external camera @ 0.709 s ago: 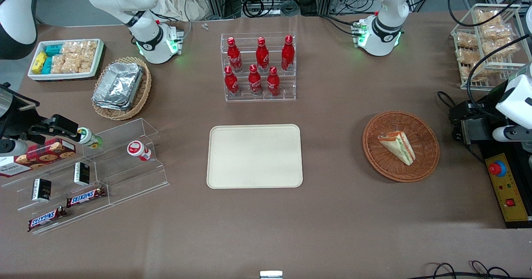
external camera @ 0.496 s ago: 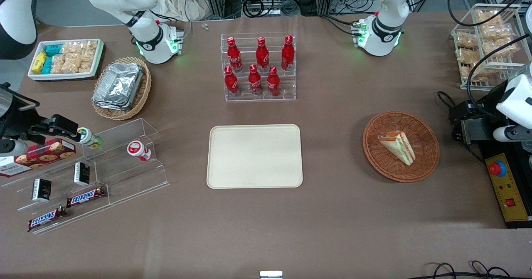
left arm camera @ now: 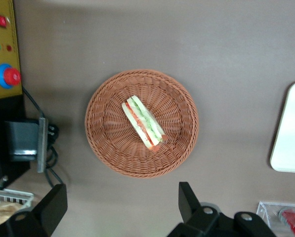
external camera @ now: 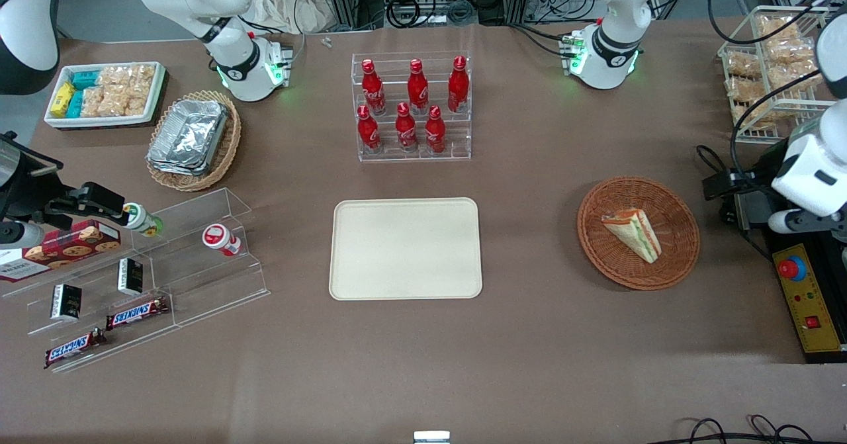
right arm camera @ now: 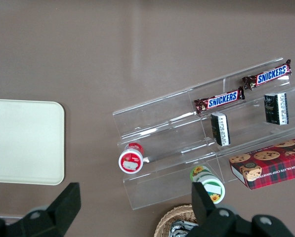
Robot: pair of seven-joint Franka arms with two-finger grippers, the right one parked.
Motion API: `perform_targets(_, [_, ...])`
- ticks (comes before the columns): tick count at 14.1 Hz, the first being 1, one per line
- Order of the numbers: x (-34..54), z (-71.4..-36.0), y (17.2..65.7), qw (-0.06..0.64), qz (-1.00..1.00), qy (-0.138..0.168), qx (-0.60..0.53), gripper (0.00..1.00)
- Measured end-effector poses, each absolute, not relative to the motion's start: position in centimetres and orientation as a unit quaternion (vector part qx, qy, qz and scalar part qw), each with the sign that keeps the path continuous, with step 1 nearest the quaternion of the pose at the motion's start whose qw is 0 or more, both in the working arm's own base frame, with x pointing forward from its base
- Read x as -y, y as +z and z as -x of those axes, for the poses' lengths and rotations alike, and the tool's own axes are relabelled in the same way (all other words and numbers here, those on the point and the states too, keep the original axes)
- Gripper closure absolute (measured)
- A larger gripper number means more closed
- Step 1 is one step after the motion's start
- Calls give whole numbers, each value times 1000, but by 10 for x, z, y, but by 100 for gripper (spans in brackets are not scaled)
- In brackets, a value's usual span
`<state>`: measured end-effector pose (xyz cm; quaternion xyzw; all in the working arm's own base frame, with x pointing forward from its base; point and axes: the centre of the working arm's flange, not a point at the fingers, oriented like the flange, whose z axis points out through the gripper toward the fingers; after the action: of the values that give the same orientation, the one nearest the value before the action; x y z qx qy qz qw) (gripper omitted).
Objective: Place sandwich from basket to tray
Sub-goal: 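Move the left gripper down over the sandwich in the wicker basket, then close the left gripper on the wrapped sandwich standing in the basket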
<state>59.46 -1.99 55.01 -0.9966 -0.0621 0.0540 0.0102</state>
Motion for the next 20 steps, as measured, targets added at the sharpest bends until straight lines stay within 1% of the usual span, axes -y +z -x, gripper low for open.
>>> perform_targets(2, [20,-597,527,12,993,69,95,0])
perform_targets(4, [20,-598,505,13,992,75,105,0])
perform_targets(8, [26,-588,441,15,986,66,152,0])
perform_targets(10, [27,-582,412,14,984,57,166,0])
perform_targets(15, [28,-557,340,8,978,36,206,0])
perform_targets(16, [28,-552,329,6,976,31,215,0])
perform_targets(18, [27,-543,312,5,971,32,237,0])
perform_targets(20, [27,-542,302,3,968,31,250,0])
